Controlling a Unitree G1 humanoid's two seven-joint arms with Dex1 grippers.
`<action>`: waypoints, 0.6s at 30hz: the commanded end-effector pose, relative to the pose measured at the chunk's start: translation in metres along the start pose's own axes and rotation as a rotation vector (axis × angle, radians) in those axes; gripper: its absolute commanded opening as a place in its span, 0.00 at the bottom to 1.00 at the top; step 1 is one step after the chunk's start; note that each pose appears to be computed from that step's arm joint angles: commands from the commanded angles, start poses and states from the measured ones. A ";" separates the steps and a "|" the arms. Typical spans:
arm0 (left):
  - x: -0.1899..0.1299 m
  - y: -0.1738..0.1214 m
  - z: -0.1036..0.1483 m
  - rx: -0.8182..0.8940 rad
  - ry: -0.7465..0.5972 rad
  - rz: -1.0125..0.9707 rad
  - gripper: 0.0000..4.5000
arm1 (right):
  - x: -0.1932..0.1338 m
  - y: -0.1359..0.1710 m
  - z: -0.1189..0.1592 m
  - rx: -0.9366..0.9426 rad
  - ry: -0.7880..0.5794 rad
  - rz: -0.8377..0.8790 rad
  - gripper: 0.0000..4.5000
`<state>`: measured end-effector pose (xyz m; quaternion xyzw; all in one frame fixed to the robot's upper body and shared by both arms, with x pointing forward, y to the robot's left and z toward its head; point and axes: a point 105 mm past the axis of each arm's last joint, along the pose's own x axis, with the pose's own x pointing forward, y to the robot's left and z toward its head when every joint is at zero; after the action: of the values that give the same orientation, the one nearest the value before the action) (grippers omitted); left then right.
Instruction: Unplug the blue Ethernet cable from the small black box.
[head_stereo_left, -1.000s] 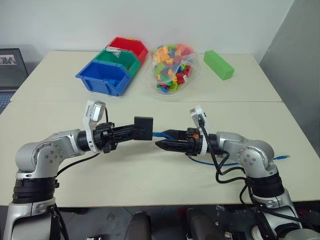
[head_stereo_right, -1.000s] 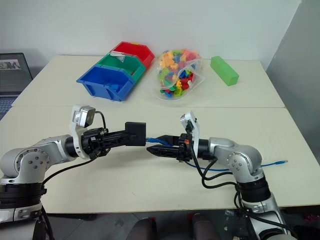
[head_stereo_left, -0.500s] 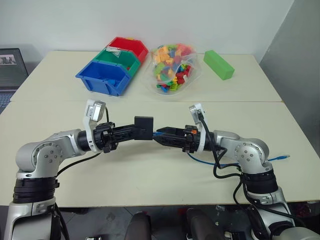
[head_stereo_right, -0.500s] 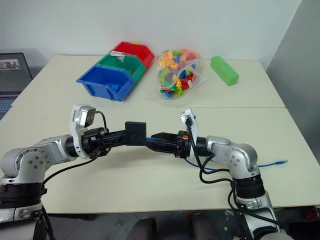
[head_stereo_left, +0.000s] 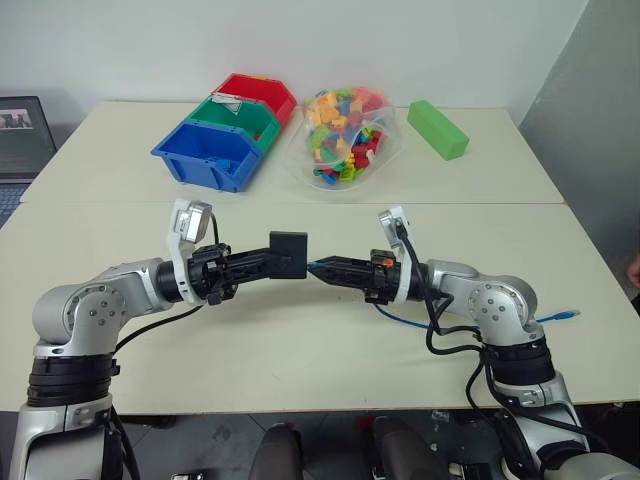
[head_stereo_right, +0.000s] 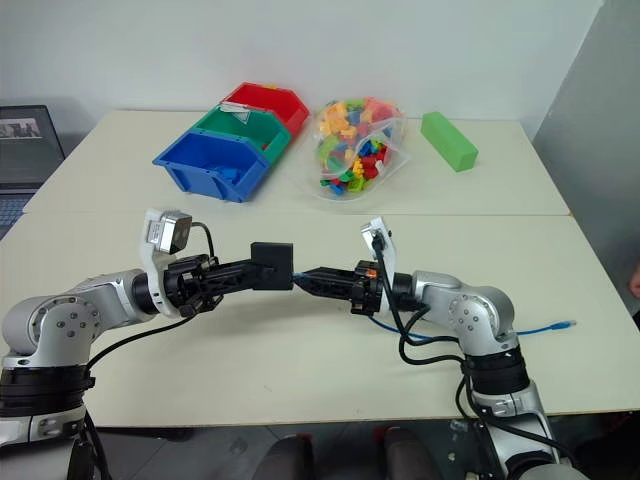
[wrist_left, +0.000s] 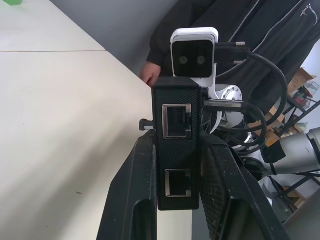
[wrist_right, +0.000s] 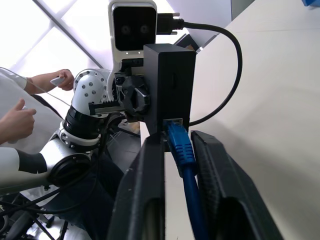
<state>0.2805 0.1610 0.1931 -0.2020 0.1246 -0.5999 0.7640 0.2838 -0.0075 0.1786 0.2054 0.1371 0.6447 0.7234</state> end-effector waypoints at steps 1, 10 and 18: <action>0.002 -0.011 0.012 0.059 -0.014 -0.039 0.17 | 0.003 0.009 0.008 -0.033 -0.004 0.044 0.01; 0.002 -0.013 0.008 0.050 0.002 -0.054 0.17 | -0.001 0.014 0.008 0.013 0.013 0.079 0.01; -0.015 -0.006 0.013 0.064 -0.026 0.022 0.17 | -0.038 0.005 -0.003 0.084 0.059 -0.008 0.01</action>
<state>0.2772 0.1677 0.1953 -0.1964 0.1219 -0.5995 0.7663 0.2781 -0.0378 0.1676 0.2136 0.1989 0.6341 0.7161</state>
